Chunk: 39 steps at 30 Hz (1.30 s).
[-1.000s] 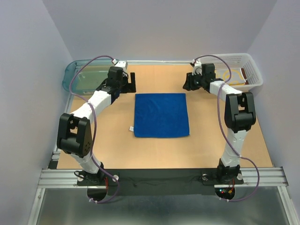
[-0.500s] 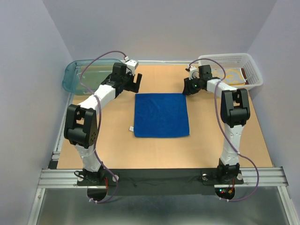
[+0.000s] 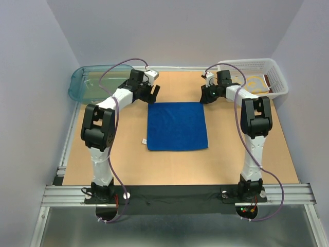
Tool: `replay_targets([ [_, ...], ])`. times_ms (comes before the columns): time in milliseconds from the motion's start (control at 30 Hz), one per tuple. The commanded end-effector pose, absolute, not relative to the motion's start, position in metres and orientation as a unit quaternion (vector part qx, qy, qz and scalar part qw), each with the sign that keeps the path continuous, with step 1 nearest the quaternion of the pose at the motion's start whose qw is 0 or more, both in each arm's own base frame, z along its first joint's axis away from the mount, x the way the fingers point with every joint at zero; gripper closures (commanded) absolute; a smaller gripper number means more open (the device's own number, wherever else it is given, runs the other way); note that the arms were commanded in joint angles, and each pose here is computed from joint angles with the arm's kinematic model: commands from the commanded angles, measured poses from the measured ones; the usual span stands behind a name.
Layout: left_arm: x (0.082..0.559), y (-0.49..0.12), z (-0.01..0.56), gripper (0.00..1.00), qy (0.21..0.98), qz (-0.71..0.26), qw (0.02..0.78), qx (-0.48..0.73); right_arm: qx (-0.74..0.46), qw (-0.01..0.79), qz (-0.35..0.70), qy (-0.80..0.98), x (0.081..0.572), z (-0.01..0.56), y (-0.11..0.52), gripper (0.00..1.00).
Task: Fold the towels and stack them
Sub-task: Fold the towel
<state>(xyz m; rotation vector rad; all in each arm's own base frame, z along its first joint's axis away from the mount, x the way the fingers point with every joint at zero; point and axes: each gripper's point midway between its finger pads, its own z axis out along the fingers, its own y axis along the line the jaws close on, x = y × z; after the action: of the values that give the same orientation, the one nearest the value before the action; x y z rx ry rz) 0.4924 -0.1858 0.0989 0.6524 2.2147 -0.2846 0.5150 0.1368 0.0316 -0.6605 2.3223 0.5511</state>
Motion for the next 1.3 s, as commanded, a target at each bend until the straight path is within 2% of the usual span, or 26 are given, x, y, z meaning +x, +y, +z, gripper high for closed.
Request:
replay_targets([
  [0, 0.501, -0.197, 0.112, 0.14, 0.86, -0.124, 0.402, 0.29, -0.271, 0.253, 0.204, 0.906, 0.488, -0.008, 0.139, 0.75],
  [67, 0.505, -0.197, 0.105, 0.16, 0.862, -0.119, 0.395, 0.294, -0.272, 0.249, 0.2, 0.907, 0.487, -0.01, 0.137, 0.78],
  [100, 0.504, -0.196, 0.103, 0.23, 0.864, -0.118, 0.39, 0.296, -0.274, 0.249, 0.197, 0.908, 0.487, -0.011, 0.136, 0.84],
  [167, 0.507, -0.199, 0.098, 0.25, 0.865, -0.122, 0.384, 0.298, -0.275, 0.248, 0.192, 0.909, 0.487, -0.011, 0.134, 0.92],
  [200, 0.506, -0.199, 0.095, 0.34, 0.866, -0.124, 0.379, 0.301, -0.276, 0.246, 0.19, 0.909, 0.486, -0.012, 0.134, 0.95],
  [233, 0.506, -0.201, 0.091, 0.37, 0.867, -0.127, 0.375, 0.302, -0.277, 0.247, 0.187, 0.91, 0.486, -0.011, 0.133, 0.97],
  [400, 0.508, -0.202, 0.082, 0.48, 0.873, -0.132, 0.359, 0.301, -0.279, 0.246, 0.183, 0.91, 0.486, -0.012, 0.131, 0.98],
  [1267, 0.494, -0.175, 0.03, 0.49, 0.91, -0.12, 0.296, 0.265, -0.279, 0.235, 0.167, 0.916, 0.481, -0.021, 0.124, 0.99],
])
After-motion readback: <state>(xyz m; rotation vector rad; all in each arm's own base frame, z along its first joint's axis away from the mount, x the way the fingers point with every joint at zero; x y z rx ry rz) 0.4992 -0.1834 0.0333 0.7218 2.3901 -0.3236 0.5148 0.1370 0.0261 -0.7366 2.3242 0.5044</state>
